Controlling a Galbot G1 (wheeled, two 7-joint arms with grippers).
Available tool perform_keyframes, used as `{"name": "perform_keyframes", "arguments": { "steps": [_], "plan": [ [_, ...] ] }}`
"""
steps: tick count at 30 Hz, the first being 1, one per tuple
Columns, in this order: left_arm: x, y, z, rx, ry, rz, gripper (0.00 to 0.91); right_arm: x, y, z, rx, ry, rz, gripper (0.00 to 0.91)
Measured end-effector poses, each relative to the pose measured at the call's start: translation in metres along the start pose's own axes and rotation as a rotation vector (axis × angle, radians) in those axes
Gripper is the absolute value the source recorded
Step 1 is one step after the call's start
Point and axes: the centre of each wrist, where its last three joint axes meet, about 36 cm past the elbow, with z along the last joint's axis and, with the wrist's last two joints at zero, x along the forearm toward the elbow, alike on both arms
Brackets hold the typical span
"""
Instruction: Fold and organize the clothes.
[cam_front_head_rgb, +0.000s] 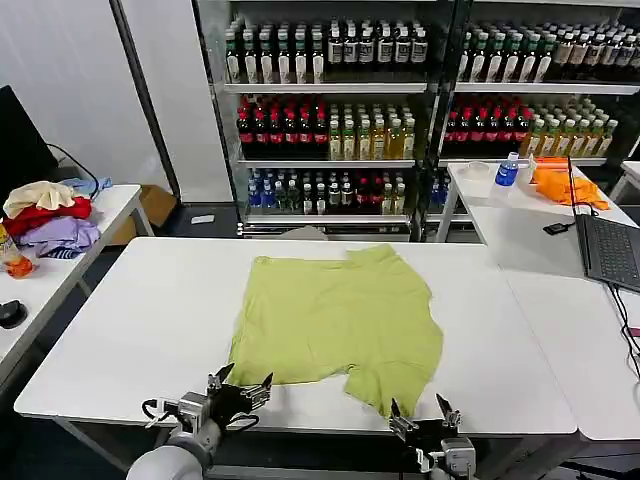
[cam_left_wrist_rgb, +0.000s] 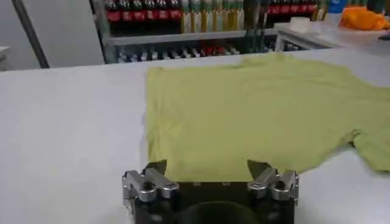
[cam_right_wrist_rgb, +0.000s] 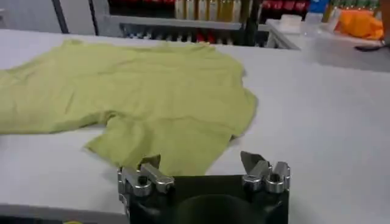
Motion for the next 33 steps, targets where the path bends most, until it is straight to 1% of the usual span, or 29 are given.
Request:
{"name": "perform_keyframes", "arguments": {
  "steps": [7, 8, 9, 10, 11, 12, 14, 27, 33],
  "plan": [
    [-0.008, 0.005, 0.003, 0.000, 0.021, -0.035, 0.907, 0.000, 0.005, 0.004, 0.001, 0.015, -0.008, 0.907],
    [-0.009, 0.005, 0.004, 0.002, 0.025, -0.036, 0.907, 0.000, 0.005, 0.004, 0.000, 0.016, -0.009, 0.715],
    [-0.009, 0.005, 0.005, 0.003, 0.027, -0.036, 0.877, 0.000, 0.005, 0.005, 0.000, 0.017, -0.012, 0.524],
    [-0.009, 0.006, 0.006, 0.004, 0.030, -0.036, 0.746, 0.000, 0.005, 0.005, 0.000, 0.018, -0.012, 0.353],
    [-0.009, 0.006, 0.006, 0.005, 0.032, -0.036, 0.423, 0.000, 0.006, 0.005, 0.000, 0.018, -0.013, 0.101],
    [-0.009, 0.006, 0.007, 0.007, 0.035, -0.036, 0.181, 0.000, 0.006, 0.005, 0.000, 0.019, -0.014, 0.030],
    [-0.010, 0.007, 0.009, 0.011, 0.040, -0.036, 0.040, 0.000, 0.006, 0.006, -0.001, 0.019, -0.015, 0.000],
    [-0.010, 0.006, 0.015, 0.062, 0.061, -0.032, 0.030, 0.004, 0.006, 0.008, -0.014, 0.015, -0.034, 0.000],
    [-0.006, 0.006, 0.015, 0.090, 0.060, -0.019, 0.020, 0.010, 0.002, 0.005, -0.020, -0.012, -0.039, 0.000]
  ]
}}
